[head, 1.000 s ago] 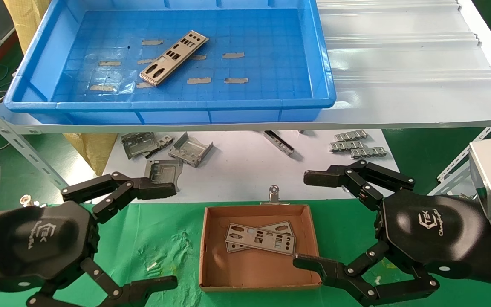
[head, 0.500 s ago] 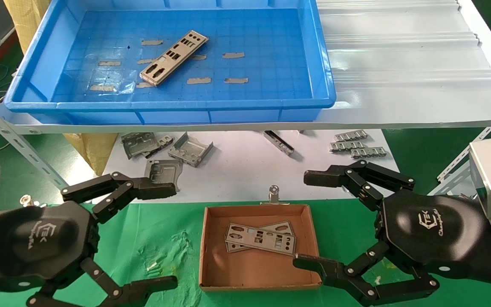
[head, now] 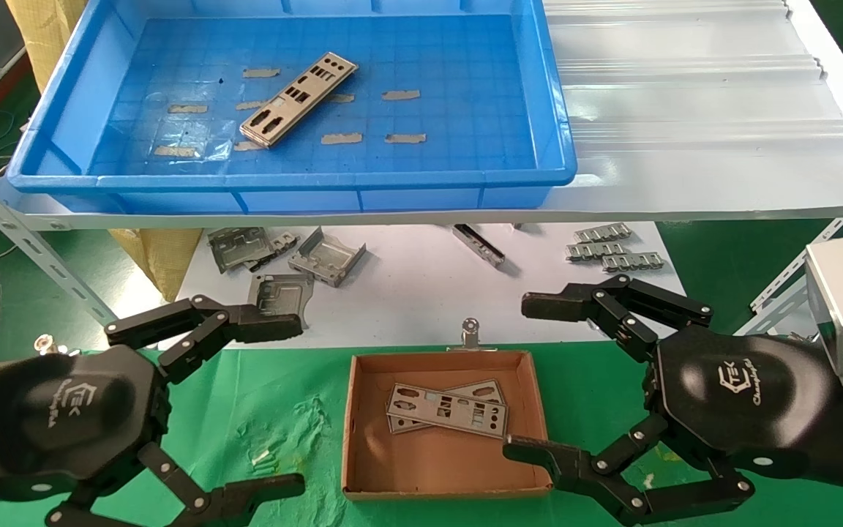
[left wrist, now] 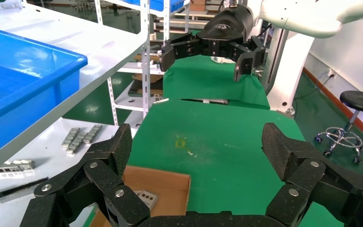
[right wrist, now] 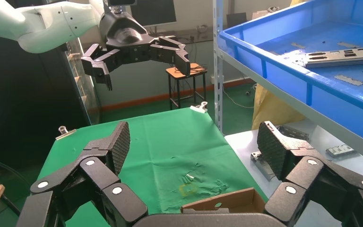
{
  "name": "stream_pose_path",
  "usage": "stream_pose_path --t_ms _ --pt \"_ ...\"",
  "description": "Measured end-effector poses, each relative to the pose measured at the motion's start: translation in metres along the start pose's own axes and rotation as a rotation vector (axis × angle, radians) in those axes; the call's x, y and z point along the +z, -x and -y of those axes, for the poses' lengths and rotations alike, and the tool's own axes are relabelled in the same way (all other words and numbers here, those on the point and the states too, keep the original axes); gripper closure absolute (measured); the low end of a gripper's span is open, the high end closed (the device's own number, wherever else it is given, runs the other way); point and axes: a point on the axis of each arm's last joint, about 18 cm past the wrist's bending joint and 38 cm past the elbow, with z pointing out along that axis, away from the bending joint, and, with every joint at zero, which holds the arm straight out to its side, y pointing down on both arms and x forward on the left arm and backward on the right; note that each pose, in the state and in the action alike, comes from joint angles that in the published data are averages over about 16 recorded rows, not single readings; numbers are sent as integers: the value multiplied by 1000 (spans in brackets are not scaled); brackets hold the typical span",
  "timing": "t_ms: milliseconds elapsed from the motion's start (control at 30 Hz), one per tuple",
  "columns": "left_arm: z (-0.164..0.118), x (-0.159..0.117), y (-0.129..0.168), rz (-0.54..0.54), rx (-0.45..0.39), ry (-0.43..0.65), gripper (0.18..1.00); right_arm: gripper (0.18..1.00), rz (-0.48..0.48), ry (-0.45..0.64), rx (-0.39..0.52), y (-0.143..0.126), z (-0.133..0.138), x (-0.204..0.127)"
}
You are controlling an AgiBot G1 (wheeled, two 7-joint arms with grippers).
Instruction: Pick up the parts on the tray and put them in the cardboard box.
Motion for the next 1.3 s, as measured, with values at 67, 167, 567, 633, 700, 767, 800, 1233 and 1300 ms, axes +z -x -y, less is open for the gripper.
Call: stream_pose_path --t_ms 67,167,567,633,700,767,800,1233,1300 --pt "0 0 0 0 0 0 184 178 0 0 0 0 0 0" --pt "0 0 0 0 0 0 184 178 0 0 0 0 0 0" --pt "0 0 0 0 0 0 184 178 0 0 0 0 0 0" --pt "0 0 0 0 0 0 184 178 0 0 0 0 0 0" --pt "0 0 0 0 0 0 184 178 0 0 0 0 0 0" --pt "0 0 0 0 0 0 184 178 0 0 0 0 0 0" --pt "0 0 0 0 0 0 184 178 0 0 0 0 0 0" --pt "0 0 0 0 0 0 184 178 0 0 0 0 0 0" --pt "0 0 0 0 0 0 184 178 0 0 0 0 0 0"
